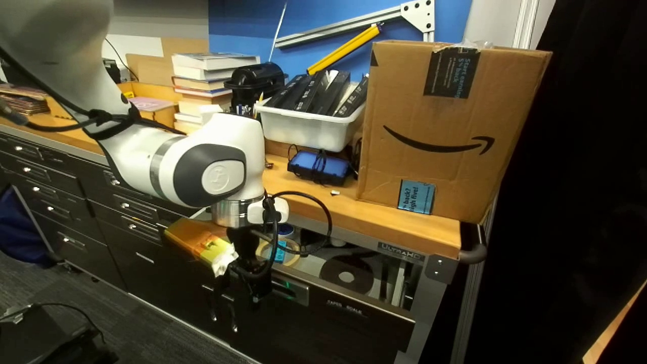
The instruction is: Put the blue square into the drawer.
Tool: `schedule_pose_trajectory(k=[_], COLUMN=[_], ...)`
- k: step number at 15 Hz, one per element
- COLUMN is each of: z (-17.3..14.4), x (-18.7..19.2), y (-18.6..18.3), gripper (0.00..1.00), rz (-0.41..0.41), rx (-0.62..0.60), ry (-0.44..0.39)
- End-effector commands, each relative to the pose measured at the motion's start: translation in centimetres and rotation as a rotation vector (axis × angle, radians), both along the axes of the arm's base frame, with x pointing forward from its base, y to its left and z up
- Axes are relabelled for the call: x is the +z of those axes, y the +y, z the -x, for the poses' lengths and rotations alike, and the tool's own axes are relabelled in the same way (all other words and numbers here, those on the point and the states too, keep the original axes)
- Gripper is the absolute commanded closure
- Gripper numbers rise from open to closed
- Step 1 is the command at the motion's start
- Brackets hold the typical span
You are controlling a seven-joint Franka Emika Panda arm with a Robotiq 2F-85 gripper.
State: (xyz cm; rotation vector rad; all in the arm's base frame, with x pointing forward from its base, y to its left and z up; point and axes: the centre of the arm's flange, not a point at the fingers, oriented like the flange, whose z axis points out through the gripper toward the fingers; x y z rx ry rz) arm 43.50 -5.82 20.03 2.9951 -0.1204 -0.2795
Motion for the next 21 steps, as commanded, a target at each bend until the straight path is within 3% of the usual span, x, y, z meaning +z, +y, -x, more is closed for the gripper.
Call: schedule_pose_trajectory(k=[1,8,12,14,21], z=[-3.4,-5.0,-3.1,-2.2,-2.7], x=[-0.5,1.3,5.6,9.7,21.5], y=[2.3,4.7,2.6,0.7,-1.6], gripper=[0.00,0.00,0.00,0.00,0.00], rz=[-0.002,-0.033,0.000,-0.017,0.102], rx=[-0.065,-0.142,-0.171,-0.124,-0.055], ry=[-0.194,-0.571,-0.685,-0.607,-0.454])
